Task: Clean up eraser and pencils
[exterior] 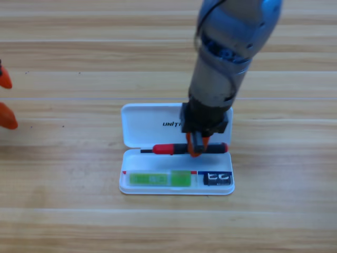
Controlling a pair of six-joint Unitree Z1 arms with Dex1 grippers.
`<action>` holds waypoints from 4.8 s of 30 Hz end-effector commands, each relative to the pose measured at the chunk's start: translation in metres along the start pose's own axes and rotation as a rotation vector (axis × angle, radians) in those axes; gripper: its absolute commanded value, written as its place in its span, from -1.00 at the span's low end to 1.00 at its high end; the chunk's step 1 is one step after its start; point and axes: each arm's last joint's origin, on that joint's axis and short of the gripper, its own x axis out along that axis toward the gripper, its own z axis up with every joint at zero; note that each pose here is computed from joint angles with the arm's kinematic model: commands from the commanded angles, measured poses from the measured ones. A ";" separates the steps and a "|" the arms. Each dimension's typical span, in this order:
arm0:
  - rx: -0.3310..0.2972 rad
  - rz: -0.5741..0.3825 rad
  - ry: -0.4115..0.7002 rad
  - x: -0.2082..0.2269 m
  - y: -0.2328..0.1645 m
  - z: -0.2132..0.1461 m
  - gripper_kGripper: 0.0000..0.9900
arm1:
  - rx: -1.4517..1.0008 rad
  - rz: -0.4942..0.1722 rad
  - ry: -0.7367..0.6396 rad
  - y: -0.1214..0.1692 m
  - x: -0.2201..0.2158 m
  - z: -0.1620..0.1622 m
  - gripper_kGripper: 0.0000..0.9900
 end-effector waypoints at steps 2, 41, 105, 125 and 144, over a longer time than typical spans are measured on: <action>-0.040 -0.005 -0.005 0.005 -0.001 -0.014 1.00 | -0.020 0.048 0.085 0.002 0.053 0.015 -1.00; -0.072 0.010 -0.039 0.007 -0.010 -0.020 0.99 | 0.066 0.032 -0.587 0.118 -0.201 -0.083 0.91; 0.050 -0.575 -0.210 0.132 0.007 0.164 -1.00 | 0.137 0.044 -0.764 0.152 -0.192 -0.118 0.93; 0.104 -0.554 -0.150 0.161 -0.028 0.157 -1.00 | 0.138 0.054 -0.763 0.151 -0.189 -0.116 0.93; 0.143 -0.516 -0.089 0.191 -0.055 0.139 -1.00 | 0.139 0.066 -0.760 0.150 -0.187 -0.115 0.93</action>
